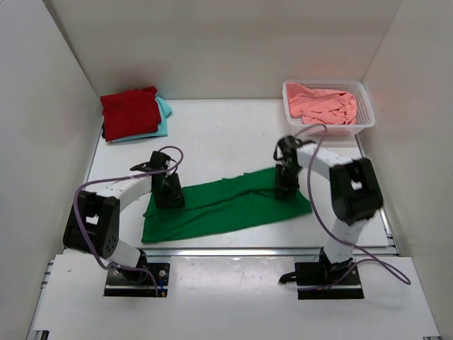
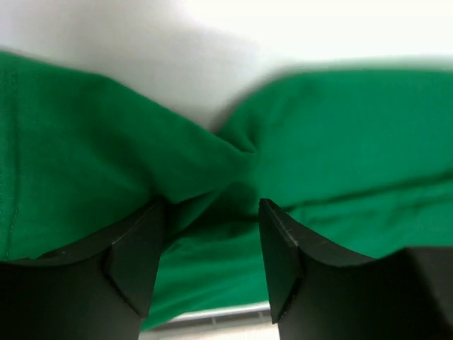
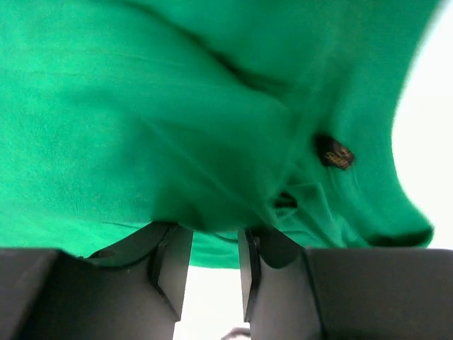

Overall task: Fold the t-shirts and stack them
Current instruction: Rotate the tshirt 90 degrees, then grab the bottom of the folded rectangular tshirt with both arms

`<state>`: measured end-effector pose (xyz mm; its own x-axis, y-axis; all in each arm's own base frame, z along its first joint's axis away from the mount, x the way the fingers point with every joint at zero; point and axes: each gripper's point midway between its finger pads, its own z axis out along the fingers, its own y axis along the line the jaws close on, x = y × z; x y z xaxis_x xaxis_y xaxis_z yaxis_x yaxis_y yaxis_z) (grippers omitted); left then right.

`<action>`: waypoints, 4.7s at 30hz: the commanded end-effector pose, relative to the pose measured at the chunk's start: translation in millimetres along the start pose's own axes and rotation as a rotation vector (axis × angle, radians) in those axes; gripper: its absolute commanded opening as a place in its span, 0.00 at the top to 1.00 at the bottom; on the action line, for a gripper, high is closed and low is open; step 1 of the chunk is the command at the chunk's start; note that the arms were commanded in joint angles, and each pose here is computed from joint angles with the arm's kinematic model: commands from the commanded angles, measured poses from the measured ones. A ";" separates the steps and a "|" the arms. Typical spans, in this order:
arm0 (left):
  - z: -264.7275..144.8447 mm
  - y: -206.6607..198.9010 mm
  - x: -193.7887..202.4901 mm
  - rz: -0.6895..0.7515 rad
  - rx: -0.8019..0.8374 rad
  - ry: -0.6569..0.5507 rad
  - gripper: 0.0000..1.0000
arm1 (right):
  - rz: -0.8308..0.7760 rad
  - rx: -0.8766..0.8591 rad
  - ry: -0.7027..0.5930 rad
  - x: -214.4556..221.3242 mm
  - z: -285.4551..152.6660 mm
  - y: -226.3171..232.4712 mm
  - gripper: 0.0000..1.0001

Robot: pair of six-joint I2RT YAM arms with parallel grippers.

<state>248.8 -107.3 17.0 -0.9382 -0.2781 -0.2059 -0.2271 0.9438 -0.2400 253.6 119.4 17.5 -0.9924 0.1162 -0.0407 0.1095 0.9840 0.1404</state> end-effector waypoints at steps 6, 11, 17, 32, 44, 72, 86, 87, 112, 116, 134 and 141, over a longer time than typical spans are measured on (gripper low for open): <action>-29.8 -44.2 80.9 -0.009 0.188 0.234 0.38 | -0.280 -0.120 -0.288 -205.1 -8.3 130.2 0.72; -72.9 -97.6 60.9 -0.009 0.346 0.189 0.34 | -0.346 -0.161 -0.515 -248.9 -88.2 180.7 0.71; -106.3 -117.8 -11.3 -0.080 0.444 0.055 0.33 | -0.343 -0.211 -0.604 -199.8 -158.9 176.3 0.70; 7.1 -191.7 -151.3 0.173 0.386 0.059 0.33 | -0.644 -0.740 -0.227 58.7 -87.8 264.3 0.89; 88.5 -202.1 -189.2 0.162 0.325 0.108 0.33 | -0.689 -0.483 0.041 113.2 30.4 226.2 0.91; 44.5 -217.2 -274.2 -0.112 0.487 -0.069 0.31 | -0.808 -0.225 0.021 55.0 5.4 112.1 0.89; -51.5 -158.1 -130.1 0.056 0.348 0.002 0.29 | -0.505 -0.311 -0.271 19.4 -90.1 104.6 0.53; -53.2 -135.1 -99.2 0.044 0.327 0.014 0.34 | -0.453 -0.318 -0.262 29.3 -89.4 101.9 0.52; -9.3 -76.1 114.7 0.051 0.257 0.116 0.47 | -0.112 -0.515 -0.068 133.5 -0.9 119.8 0.66; -7.8 -67.9 122.3 0.039 0.237 0.151 0.94 | -0.167 -0.455 -0.016 146.5 4.7 111.0 1.00; -48.5 -76.5 100.4 -0.060 0.370 0.169 1.00 | -0.296 -0.576 0.144 150.9 -39.1 103.1 1.00; -38.7 -108.0 5.1 -0.111 0.412 0.098 1.00 | -0.271 -0.564 0.044 43.2 -56.8 119.7 1.00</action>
<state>216.1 -200.4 61.5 -0.9434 -0.3315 -0.0066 -0.2711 0.7827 -0.5602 182.8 240.4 76.0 -0.9895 -0.1339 -0.0538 -0.1376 0.7644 0.6299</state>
